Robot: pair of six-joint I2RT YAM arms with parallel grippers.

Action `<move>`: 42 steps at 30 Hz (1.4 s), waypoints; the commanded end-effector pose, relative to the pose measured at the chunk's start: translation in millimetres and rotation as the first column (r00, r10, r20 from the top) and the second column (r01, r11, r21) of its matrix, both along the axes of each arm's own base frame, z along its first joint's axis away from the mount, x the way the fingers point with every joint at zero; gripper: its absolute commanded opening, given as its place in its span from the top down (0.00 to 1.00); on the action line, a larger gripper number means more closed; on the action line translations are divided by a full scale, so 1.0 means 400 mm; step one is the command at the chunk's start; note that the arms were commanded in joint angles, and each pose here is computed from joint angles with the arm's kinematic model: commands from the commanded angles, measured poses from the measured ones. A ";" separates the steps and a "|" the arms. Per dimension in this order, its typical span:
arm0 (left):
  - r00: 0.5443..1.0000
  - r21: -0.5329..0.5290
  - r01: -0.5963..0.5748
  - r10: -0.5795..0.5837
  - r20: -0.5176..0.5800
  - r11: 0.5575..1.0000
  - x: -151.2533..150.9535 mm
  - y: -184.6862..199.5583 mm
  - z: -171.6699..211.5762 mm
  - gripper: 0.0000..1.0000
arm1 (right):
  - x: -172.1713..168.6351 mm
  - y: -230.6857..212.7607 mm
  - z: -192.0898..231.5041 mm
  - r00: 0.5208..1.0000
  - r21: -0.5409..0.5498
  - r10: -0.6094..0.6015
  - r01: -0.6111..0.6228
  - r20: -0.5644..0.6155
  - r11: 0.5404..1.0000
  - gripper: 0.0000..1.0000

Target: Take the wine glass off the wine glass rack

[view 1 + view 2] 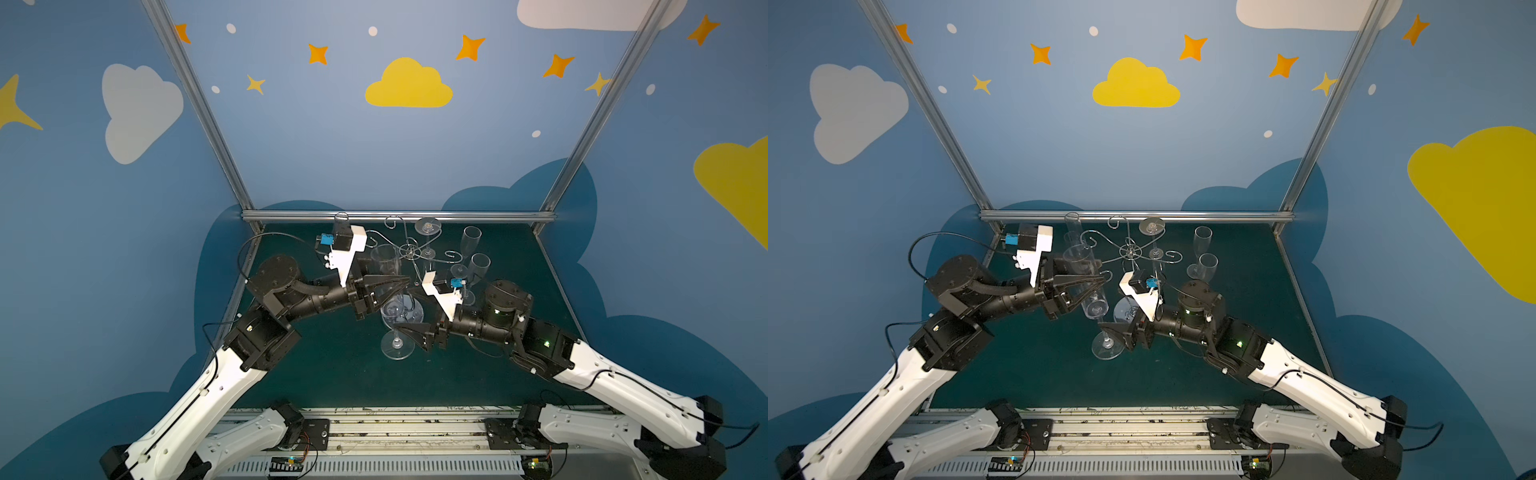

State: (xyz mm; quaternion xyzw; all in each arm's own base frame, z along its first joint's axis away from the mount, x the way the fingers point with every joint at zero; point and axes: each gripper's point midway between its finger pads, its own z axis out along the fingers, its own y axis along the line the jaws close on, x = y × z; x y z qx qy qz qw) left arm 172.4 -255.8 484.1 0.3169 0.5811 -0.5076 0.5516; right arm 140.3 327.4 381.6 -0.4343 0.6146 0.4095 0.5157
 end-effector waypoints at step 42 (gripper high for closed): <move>0.623 0.125 -0.782 0.769 0.145 0.610 0.484 0.330 -0.471 0.66 | 0.086 -0.419 0.107 0.742 0.142 -0.609 0.596 0.280 0.791 0.09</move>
